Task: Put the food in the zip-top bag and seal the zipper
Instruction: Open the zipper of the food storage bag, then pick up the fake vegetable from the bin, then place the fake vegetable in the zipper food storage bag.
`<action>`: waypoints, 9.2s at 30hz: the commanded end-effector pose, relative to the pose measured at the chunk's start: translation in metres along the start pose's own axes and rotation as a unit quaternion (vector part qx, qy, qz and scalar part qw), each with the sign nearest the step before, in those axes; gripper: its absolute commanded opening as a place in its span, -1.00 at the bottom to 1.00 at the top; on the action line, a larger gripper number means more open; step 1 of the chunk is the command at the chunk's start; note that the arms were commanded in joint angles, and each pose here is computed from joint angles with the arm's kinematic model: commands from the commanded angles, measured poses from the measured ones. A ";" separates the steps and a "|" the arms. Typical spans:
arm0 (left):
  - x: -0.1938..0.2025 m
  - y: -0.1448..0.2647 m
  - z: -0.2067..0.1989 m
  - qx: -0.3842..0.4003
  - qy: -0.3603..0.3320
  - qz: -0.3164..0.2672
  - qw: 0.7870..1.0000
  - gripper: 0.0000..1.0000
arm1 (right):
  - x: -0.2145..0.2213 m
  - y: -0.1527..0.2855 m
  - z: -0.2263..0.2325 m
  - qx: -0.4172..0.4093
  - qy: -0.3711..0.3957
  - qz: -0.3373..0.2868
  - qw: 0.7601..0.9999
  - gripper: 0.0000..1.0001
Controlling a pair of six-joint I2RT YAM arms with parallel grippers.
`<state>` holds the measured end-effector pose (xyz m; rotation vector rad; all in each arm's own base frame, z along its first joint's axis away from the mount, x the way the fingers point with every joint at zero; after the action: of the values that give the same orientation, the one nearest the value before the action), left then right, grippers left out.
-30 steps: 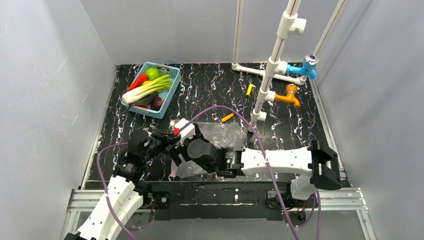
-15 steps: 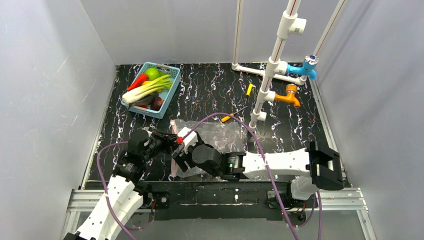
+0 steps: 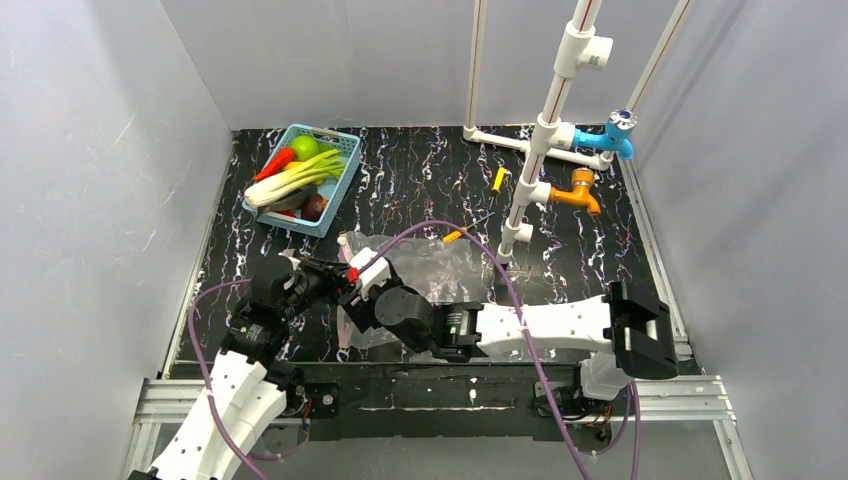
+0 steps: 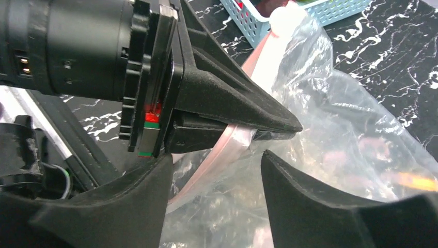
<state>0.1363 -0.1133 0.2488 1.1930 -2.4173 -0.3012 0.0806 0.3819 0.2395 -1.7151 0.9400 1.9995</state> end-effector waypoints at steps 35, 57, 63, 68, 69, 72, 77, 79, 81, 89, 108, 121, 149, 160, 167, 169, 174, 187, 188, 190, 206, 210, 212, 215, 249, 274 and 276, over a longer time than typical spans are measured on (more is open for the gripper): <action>0.015 0.082 -0.051 -0.086 -0.533 -0.024 0.841 0.89 | -0.087 0.044 -0.085 -0.084 -0.209 0.085 0.971 -0.97; 0.019 0.030 -0.060 -0.029 -0.488 0.102 0.866 -1.00 | -0.099 0.021 -0.086 0.103 -0.087 0.124 0.983 -0.36; 0.020 0.031 -0.060 -0.037 -0.486 0.107 0.867 -1.00 | -0.103 0.024 -0.087 0.109 -0.073 0.103 0.986 -0.54; 0.016 0.034 -0.058 -0.083 -0.492 0.097 0.861 -1.00 | -0.099 0.034 -0.109 0.219 -0.016 0.088 0.972 -0.97; 0.015 0.035 -0.057 -0.093 -0.495 0.096 0.859 -1.00 | -0.097 0.037 -0.114 0.236 -0.007 0.086 0.968 -0.97; 0.014 0.036 -0.052 -0.102 -0.495 0.104 0.857 -1.00 | -0.094 0.049 -0.117 0.222 -0.005 0.073 0.972 -0.97; 0.018 0.029 -0.055 -0.065 -0.483 0.130 0.864 -0.65 | -0.094 0.057 -0.106 0.167 -0.018 0.059 0.984 -0.97; 0.020 0.028 -0.061 -0.049 -0.488 0.135 0.861 0.06 | -0.093 0.056 -0.105 0.169 -0.016 0.063 0.983 -0.97; 0.021 0.032 -0.068 -0.042 -0.506 0.130 0.852 0.39 | -0.092 0.058 -0.108 0.180 -0.010 0.071 0.981 -0.97; 0.013 0.082 -0.083 -0.080 -0.598 -0.043 0.796 0.92 | -0.080 0.069 -0.113 0.161 -0.011 0.076 0.984 -0.97; -0.119 -0.029 -0.138 -0.320 -0.618 -0.192 0.692 0.96 | -0.067 0.088 -0.122 0.099 -0.047 0.053 0.993 -0.97; -0.235 -0.178 -0.142 -0.428 -0.738 -0.170 0.494 0.97 | -0.065 0.105 -0.137 0.073 -0.060 0.044 0.995 -0.97; -0.278 -0.221 -0.094 -0.517 -0.749 -0.086 0.406 0.80 | -0.074 0.107 -0.144 0.058 -0.086 0.072 0.992 -0.97; -0.291 -0.223 -0.072 -0.513 -0.726 -0.038 0.457 0.62 | -0.081 0.095 -0.139 0.055 -0.093 0.089 0.990 -0.97; -0.287 -0.214 -0.086 -0.515 -0.722 -0.070 0.456 -0.10 | -0.081 0.091 -0.138 0.060 -0.096 0.098 0.989 -0.97; -0.282 -0.207 -0.097 -0.507 -0.725 -0.088 0.457 -0.21 | -0.080 0.092 -0.139 0.062 -0.095 0.100 0.989 -0.97; -0.268 -0.186 -0.131 -0.481 -0.734 -0.137 0.459 -0.51 | -0.079 0.094 -0.139 0.066 -0.099 0.101 0.988 -0.97; -0.168 -0.064 -0.225 -0.306 -0.717 -0.287 0.557 -1.00 | -0.084 0.089 -0.137 0.066 -0.118 0.112 0.984 -0.97; -0.154 -0.050 -0.229 -0.272 -0.712 -0.292 0.578 -1.00 | -0.085 0.088 -0.136 0.063 -0.121 0.115 0.984 -0.97; -0.123 -0.025 -0.233 -0.189 -0.703 -0.290 0.621 -1.00 | -0.089 0.086 -0.135 0.053 -0.129 0.117 0.983 -0.97; 0.052 0.101 -0.233 0.473 -0.517 -0.066 0.710 -1.00 | -0.106 0.064 -0.130 -0.052 -0.208 0.130 0.968 -0.97; 0.066 0.090 -0.231 0.546 -0.467 -0.014 0.695 -1.00 | -0.106 0.057 -0.125 -0.072 -0.222 0.137 0.963 -0.97; 0.085 0.078 -0.226 0.554 -0.476 0.024 0.683 -1.00 | -0.107 0.055 -0.124 -0.081 -0.228 0.137 0.961 -0.97; 0.107 0.063 -0.217 0.554 -0.504 0.059 0.660 -1.00 | -0.110 0.057 -0.123 -0.095 -0.236 0.132 0.958 -0.97; 0.088 -0.003 -0.090 0.421 -0.505 -0.009 0.754 -0.87 | -0.114 0.050 -0.136 -0.209 -0.352 0.121 0.905 -0.97; 0.072 0.006 -0.081 0.149 -0.587 -0.009 0.796 0.36 | -0.100 0.047 -0.138 -0.204 -0.350 0.143 0.903 -0.97; 0.071 0.008 -0.083 0.136 -0.596 -0.007 0.792 0.42 | -0.100 0.047 -0.139 -0.202 -0.348 0.142 0.904 -0.97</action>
<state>0.1335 -0.1724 0.3300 1.3500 -3.6001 -0.8542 0.1726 0.2708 0.3348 -0.8425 0.6172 2.8636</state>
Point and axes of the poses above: each gripper's point midway between its finger pads, its own y axis back along the fingers, its own z axis along the line the jaws close on, x = y × z, the point moved 10 cm from there along y, back along the fingers, and after that the axes turned 4 degrees about -y, right-handed, at the moved point
